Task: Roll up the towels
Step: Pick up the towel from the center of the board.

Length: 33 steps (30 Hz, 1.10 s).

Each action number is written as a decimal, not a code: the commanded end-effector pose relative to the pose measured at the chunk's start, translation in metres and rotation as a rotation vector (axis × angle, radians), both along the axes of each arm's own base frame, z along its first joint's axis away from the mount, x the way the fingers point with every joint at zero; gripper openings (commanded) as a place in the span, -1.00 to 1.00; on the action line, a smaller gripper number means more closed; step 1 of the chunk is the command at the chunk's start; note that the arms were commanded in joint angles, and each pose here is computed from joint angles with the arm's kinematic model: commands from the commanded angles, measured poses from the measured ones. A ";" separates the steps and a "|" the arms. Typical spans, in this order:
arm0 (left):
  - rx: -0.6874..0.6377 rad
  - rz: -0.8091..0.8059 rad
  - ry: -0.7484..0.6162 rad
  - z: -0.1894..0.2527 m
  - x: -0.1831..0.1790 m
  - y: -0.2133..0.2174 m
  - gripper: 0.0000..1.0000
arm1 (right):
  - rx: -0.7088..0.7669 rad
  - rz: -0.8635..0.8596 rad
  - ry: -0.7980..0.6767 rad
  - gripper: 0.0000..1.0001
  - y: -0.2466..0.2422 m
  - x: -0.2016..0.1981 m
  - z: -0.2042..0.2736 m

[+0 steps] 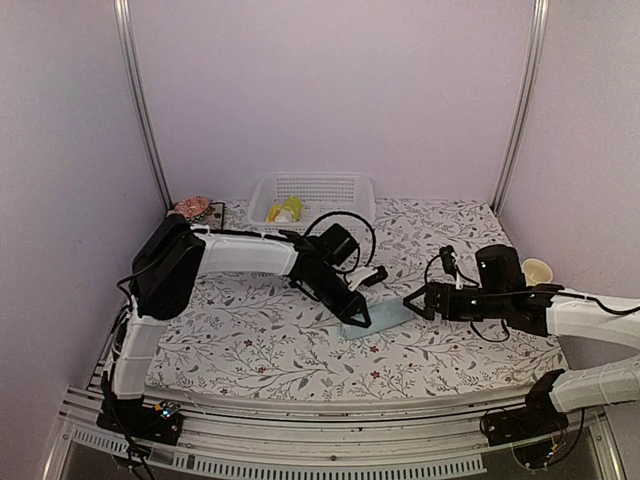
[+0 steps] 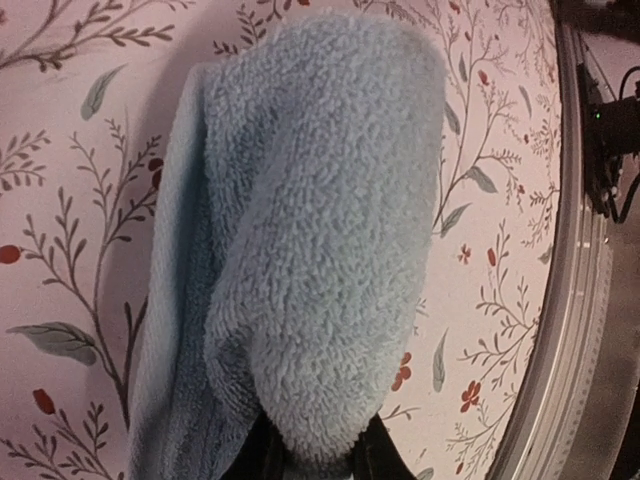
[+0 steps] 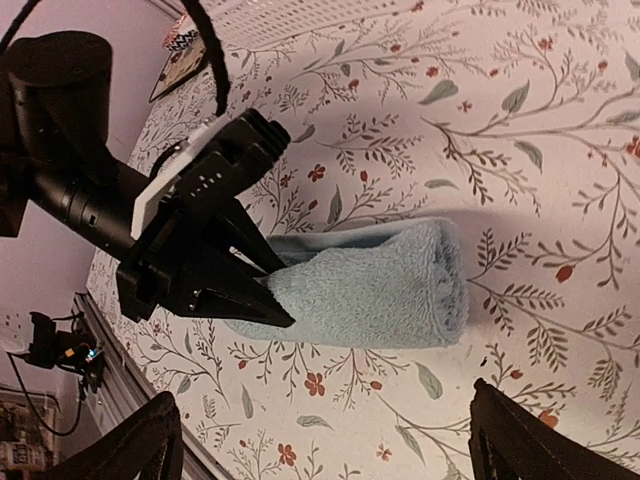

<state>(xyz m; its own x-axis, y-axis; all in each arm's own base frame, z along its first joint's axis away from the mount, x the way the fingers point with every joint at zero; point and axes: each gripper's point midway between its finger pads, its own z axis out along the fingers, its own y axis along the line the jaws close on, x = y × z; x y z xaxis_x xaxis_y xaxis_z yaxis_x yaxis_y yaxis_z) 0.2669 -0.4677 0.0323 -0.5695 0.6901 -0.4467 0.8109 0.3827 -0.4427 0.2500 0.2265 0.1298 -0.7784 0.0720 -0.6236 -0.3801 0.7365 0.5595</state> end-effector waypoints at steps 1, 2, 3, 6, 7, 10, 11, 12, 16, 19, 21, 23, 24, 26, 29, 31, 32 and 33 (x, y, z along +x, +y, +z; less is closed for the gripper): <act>0.221 0.104 0.171 -0.067 -0.032 0.017 -1.00 | 0.217 -0.111 0.183 0.99 0.013 0.003 -0.011; 0.214 0.109 0.188 -0.067 -0.033 0.014 -1.00 | 0.235 -0.118 0.218 0.99 0.015 0.002 -0.016; 0.206 0.115 0.201 -0.067 -0.033 0.011 -1.00 | 0.235 -0.120 0.241 0.97 0.016 0.002 -0.022; 0.189 0.152 0.228 -0.067 -0.030 0.005 -1.00 | 0.241 -0.135 0.283 0.93 0.019 0.005 -0.031; 0.181 0.164 0.244 -0.066 -0.030 0.002 -1.00 | 0.241 -0.148 0.304 0.92 0.020 0.006 -0.035; 0.163 0.208 0.284 -0.066 -0.028 -0.004 -1.00 | 0.249 -0.187 0.379 0.91 0.020 0.006 -0.050; 0.159 0.221 0.297 -0.067 -0.028 -0.006 -1.00 | 0.251 -0.198 0.407 0.90 0.021 0.006 -0.056; 0.161 0.234 0.309 -0.069 -0.028 -0.006 -1.00 | 0.251 -0.205 0.430 0.89 0.022 0.007 -0.062; 0.175 0.282 0.351 -0.077 -0.026 -0.003 -1.00 | 0.269 -0.219 0.513 0.80 0.024 0.010 -0.085; 0.171 0.292 0.370 -0.080 -0.026 -0.002 -1.00 | 0.268 -0.249 0.531 0.76 0.022 0.015 -0.093; 0.160 0.287 0.388 -0.080 -0.029 -0.004 -1.00 | 0.255 -0.265 0.532 0.75 0.021 0.018 -0.099; 0.155 0.290 0.399 -0.080 -0.029 -0.005 -1.00 | 0.248 -0.273 0.541 0.75 0.020 0.021 -0.106; 0.150 0.295 0.402 -0.080 -0.027 -0.006 -1.00 | 0.246 -0.272 0.545 0.73 0.021 0.024 -0.109; 0.142 0.294 0.409 -0.080 -0.028 -0.007 -1.00 | 0.237 -0.269 0.550 0.68 0.023 0.026 -0.114; 0.134 0.293 0.427 -0.080 -0.028 -0.008 -1.00 | 0.226 -0.275 0.559 0.58 0.023 0.030 -0.123; 0.134 0.292 0.429 -0.080 -0.029 -0.007 -1.00 | 0.231 -0.270 0.565 0.50 0.025 0.032 -0.126; 0.135 0.294 0.433 -0.081 -0.029 -0.006 -1.00 | 0.235 -0.265 0.570 0.43 0.026 0.032 -0.128; 0.131 0.295 0.437 -0.081 -0.028 -0.006 -1.00 | 0.239 -0.262 0.572 0.35 0.027 0.033 -0.129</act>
<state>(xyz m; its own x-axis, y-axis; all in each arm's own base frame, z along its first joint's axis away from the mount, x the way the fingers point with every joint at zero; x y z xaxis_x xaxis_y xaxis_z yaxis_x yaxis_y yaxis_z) 0.2652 -0.5092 0.0320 -0.8292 0.4910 -0.2672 0.5151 0.4858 -0.7062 0.2911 0.2642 0.0366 -0.9170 0.3784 -0.1259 0.1110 0.5454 0.8308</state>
